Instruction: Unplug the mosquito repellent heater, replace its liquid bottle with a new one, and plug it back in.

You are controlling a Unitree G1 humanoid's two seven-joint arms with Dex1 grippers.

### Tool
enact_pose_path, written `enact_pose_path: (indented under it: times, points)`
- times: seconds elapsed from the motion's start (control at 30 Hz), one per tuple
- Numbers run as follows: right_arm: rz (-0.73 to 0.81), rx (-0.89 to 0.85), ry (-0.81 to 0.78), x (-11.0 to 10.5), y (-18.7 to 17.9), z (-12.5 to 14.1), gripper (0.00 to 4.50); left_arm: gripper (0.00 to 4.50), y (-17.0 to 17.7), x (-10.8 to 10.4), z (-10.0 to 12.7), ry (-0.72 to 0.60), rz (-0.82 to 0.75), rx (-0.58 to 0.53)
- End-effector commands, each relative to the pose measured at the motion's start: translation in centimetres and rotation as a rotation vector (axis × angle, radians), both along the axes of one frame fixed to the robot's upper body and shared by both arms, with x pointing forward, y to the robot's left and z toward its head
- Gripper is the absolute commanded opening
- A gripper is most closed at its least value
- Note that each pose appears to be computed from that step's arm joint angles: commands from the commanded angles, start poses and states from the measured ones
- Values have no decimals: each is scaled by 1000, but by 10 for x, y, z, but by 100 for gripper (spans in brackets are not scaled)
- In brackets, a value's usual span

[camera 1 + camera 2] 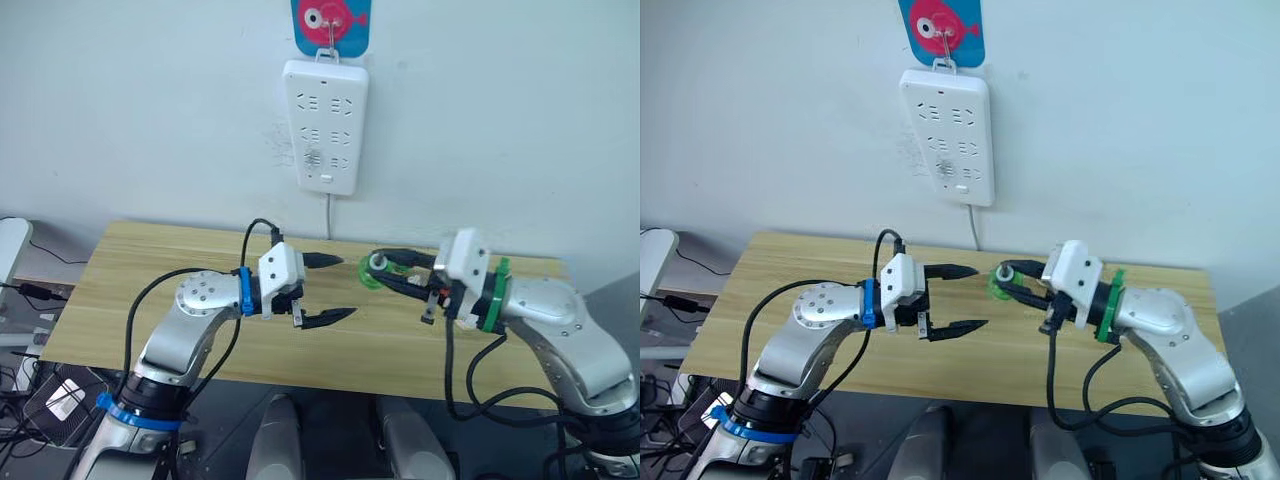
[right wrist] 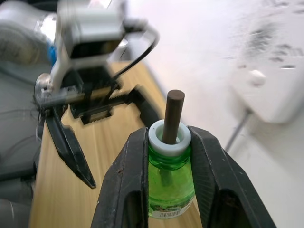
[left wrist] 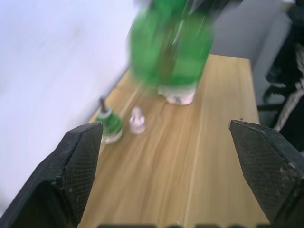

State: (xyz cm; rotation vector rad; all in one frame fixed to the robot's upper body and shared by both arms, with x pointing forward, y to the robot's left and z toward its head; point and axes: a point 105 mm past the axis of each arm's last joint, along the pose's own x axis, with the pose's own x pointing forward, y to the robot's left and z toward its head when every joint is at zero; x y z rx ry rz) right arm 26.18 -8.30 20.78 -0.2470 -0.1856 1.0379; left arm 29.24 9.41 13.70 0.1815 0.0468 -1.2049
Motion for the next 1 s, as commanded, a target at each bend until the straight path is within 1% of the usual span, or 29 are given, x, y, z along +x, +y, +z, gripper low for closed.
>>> enact_pose_path:
  times: [0.03,0.07,0.13,0.23,0.3,0.4,0.53,0.67,0.83,1.0]
  points:
    - [-56,166,101,-4,-6,11,83,450,-7,-1,5,166,52,-158]
    - [-88,244,155,-2,-9,11,83,450,-14,-2,9,241,55,-236]
    - [-135,360,242,2,-13,10,83,450,-25,-10,15,375,32,-355]
    - [-147,489,354,1,-12,8,83,450,-36,-23,25,530,-33,-476]
    - [-143,577,425,0,-12,9,83,450,-41,-31,33,605,-82,-540]
    - [-132,633,485,-2,-11,10,83,450,-41,-36,39,660,-98,-587]
    - [-86,714,574,-7,-7,14,83,450,-42,-33,46,722,-88,-690]
    - [-58,794,652,-8,-3,23,83,450,-43,-32,62,743,-110,-785]
    - [-32,805,695,-10,4,28,83,450,-44,-31,67,758,-102,-808]
    - [-17,809,723,-12,9,28,83,450,-46,-32,68,766,-98,-818]
